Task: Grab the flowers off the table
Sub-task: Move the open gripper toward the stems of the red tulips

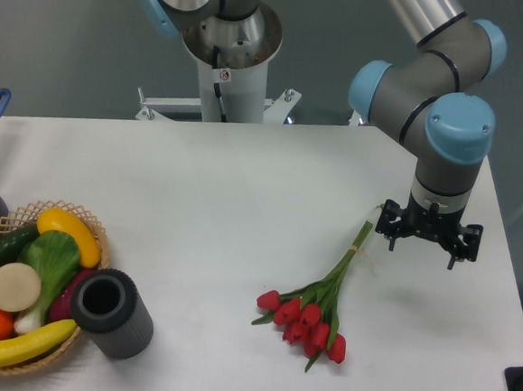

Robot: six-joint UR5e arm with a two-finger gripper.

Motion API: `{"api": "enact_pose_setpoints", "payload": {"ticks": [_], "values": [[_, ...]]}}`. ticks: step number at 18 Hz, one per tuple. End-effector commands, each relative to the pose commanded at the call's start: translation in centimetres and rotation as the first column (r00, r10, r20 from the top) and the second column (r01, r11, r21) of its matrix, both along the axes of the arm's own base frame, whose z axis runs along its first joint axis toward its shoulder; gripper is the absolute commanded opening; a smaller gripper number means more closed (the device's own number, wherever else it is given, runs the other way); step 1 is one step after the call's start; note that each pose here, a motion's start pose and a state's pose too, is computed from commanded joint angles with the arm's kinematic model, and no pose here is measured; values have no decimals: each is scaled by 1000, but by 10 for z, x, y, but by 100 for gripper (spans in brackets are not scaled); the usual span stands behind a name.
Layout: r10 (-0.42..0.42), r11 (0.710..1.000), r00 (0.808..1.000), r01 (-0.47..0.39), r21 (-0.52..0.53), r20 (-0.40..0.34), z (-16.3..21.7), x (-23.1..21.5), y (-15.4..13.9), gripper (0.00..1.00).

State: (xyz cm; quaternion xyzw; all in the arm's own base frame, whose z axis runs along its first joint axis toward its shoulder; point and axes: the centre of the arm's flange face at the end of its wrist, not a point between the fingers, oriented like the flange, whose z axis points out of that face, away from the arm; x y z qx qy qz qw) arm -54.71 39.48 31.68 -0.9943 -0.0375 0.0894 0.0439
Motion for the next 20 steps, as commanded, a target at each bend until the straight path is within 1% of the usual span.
{"api": "enact_pose_setpoints", "payload": {"ticks": [6,9,12,14,15,16,17,20], "values": [[6,1000,1000,-6,0,5,-1,5,0,100],[6,1000,1000,-6,-8,18,-8,11,-1,100],[3,1000,999,-2,-17,48,-17,35,-10,100],[-1,1000,999,1,-9,32,-27,45,-11,100],[-7,1000,1000,7,4,7,-33,51,-7,100],[-13,999,999,14,30,-44,-39,56,-5,100],[-13,999,998,14,34,-55,-49,62,-5,100],[-54,998,998,54,19,-29,-63,84,11,100]]}}
